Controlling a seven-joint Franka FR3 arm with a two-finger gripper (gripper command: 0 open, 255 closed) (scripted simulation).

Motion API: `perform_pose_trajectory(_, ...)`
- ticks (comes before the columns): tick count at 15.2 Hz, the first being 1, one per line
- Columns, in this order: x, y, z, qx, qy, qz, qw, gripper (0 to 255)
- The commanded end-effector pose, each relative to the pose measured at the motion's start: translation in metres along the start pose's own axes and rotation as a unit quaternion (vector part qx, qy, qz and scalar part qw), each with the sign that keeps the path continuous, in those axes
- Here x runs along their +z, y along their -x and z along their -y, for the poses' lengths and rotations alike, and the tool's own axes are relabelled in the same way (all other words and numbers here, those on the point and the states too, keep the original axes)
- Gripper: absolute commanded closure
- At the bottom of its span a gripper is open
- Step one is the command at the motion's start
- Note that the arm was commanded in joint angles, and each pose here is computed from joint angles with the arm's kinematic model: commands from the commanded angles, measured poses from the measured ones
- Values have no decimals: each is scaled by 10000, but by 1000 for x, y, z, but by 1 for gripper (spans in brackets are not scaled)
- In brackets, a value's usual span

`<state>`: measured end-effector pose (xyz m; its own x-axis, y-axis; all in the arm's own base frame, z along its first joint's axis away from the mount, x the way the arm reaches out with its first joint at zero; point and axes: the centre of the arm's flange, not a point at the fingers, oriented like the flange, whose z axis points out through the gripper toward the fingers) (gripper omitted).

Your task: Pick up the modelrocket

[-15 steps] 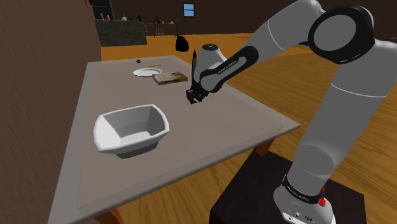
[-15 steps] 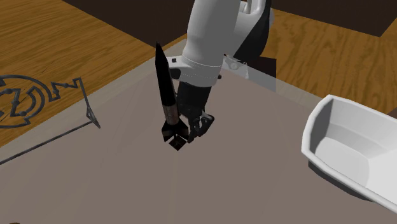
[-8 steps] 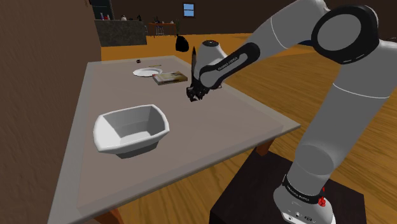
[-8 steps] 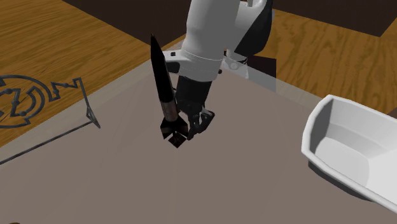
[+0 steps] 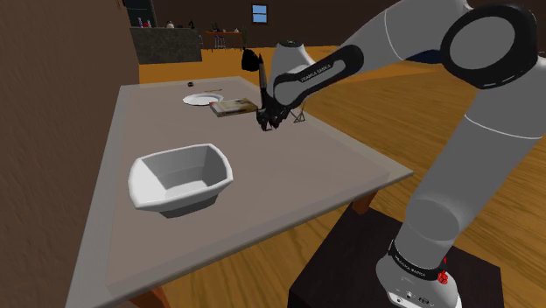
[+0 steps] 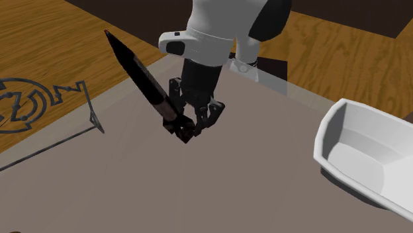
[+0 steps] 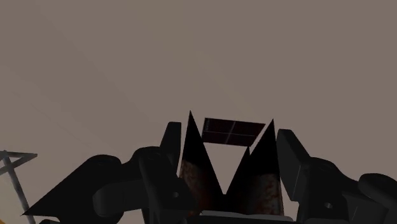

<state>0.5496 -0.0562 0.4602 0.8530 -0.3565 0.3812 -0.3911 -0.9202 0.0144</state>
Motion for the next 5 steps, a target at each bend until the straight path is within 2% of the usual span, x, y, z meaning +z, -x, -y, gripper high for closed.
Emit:
perform_pose_trajectory(1,-9,-3,1,0,0,1,10000,255)
perform_pose_trajectory(5,-19,-8,0,0,0,1,10000,255)
